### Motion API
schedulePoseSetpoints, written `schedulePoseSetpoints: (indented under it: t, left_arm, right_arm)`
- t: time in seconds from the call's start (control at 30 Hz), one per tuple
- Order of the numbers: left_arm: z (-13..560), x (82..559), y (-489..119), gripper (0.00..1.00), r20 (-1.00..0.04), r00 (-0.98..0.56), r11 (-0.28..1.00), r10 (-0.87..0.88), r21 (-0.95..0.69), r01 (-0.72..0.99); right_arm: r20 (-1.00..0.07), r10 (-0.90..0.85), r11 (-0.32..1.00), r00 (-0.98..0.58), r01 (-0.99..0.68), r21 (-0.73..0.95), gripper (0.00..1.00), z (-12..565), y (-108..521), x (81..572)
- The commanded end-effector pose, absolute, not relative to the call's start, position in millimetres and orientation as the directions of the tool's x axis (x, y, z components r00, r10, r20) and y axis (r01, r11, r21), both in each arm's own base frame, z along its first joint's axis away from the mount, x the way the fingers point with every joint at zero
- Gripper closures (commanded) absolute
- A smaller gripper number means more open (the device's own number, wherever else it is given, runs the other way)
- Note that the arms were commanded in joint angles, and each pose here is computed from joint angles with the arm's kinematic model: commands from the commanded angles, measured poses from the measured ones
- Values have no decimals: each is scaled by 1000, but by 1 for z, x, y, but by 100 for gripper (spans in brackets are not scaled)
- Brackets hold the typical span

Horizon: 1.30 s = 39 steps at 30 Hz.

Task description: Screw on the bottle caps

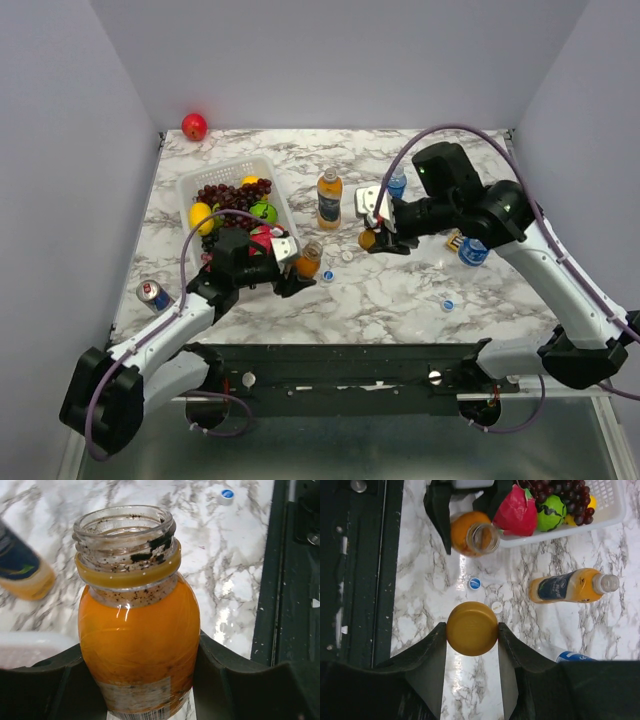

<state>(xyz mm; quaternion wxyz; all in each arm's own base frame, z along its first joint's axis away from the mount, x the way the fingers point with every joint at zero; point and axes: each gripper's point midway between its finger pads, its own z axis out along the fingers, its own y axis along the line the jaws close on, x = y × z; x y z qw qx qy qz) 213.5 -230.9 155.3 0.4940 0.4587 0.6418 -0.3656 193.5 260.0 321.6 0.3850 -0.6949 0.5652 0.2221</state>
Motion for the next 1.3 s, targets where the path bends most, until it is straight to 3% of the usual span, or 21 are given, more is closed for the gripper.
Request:
schedulePoseSetpoints:
  t: [0.0,0.27,0.6,1.27]
  left_arm:
    - [164,203,-265,100,-981,73,199,180,109,974]
    - [168,180,-293,100,-975,170,94,143,184,978]
    - [173,174,-296,100,-977,168,94,128,181,979]
    - [188,179,-299,100,-967,231,90,106,241,966]
  right_arm:
    - [-750,-653,-58,106,-994,-90,66,316,260,173]
    - [-732,-655,-146,185,-982,-118,65,303,280,168]
    - [-685,-658,-277,314,-946,-167,62,273,302,167]
    - [-670,-668,-245,324,-946,-212,59,253,312,179]
